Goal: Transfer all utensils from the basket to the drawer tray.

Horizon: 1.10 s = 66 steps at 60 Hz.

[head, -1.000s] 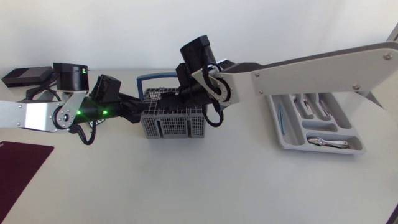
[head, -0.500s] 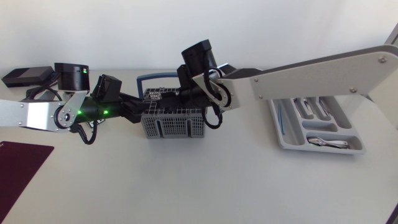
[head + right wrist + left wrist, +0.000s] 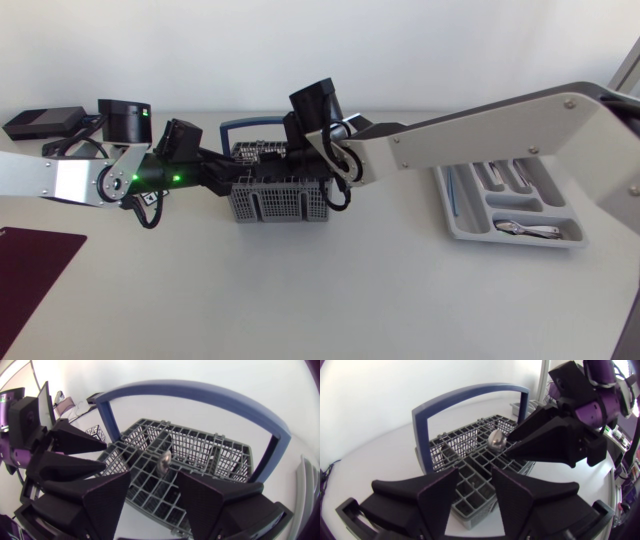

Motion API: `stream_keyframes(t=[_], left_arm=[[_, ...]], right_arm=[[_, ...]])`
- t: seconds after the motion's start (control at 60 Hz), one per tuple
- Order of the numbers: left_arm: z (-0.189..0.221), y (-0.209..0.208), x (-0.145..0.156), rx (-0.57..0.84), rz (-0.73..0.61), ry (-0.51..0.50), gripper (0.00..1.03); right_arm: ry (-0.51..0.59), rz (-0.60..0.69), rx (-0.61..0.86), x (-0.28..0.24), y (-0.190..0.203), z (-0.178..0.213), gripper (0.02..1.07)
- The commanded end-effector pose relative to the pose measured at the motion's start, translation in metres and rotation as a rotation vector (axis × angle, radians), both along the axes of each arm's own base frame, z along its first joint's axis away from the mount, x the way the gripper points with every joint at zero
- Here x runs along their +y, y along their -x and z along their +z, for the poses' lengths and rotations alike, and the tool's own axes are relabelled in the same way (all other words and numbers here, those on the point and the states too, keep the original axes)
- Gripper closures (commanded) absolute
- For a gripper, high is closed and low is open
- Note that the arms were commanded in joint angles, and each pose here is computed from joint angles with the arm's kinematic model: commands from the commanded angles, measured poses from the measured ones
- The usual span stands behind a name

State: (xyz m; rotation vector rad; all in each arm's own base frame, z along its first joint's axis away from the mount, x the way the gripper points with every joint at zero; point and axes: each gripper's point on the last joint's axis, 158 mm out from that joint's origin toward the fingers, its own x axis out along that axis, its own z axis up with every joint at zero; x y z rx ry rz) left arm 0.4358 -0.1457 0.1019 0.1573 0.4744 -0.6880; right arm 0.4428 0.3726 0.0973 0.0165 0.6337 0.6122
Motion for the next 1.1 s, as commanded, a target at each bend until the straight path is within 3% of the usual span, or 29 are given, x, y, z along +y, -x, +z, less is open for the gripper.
stream_keyframes(t=[0.0, 0.333, 0.7, 0.767, 0.85, 1.083], left_arm=[[0.006, -0.008, -0.005, -0.009, -0.008, 0.02, 0.55], [0.002, -0.008, -0.008, -0.004, -0.013, 0.018, 0.55], [-0.003, -0.006, -0.007, 0.002, -0.014, 0.015, 0.55], [-0.003, -0.006, -0.007, 0.002, -0.014, 0.015, 0.55], [-0.005, -0.005, -0.007, 0.002, -0.014, 0.015, 0.55], [-0.006, -0.004, -0.008, 0.004, -0.016, 0.015, 0.55]], right_arm=[[0.006, -0.03, 0.026, -0.005, -0.002, -0.019, 0.39], [-0.003, -0.038, 0.006, 0.0, -0.012, -0.018, 0.39], [-0.012, -0.04, -0.034, 0.008, -0.018, -0.01, 0.66], [-0.011, -0.042, -0.032, 0.008, -0.02, -0.011, 0.66], [-0.014, -0.04, -0.04, 0.01, -0.021, -0.01, 0.76], [-0.012, -0.031, -0.039, 0.014, -0.022, -0.014, 0.84]])
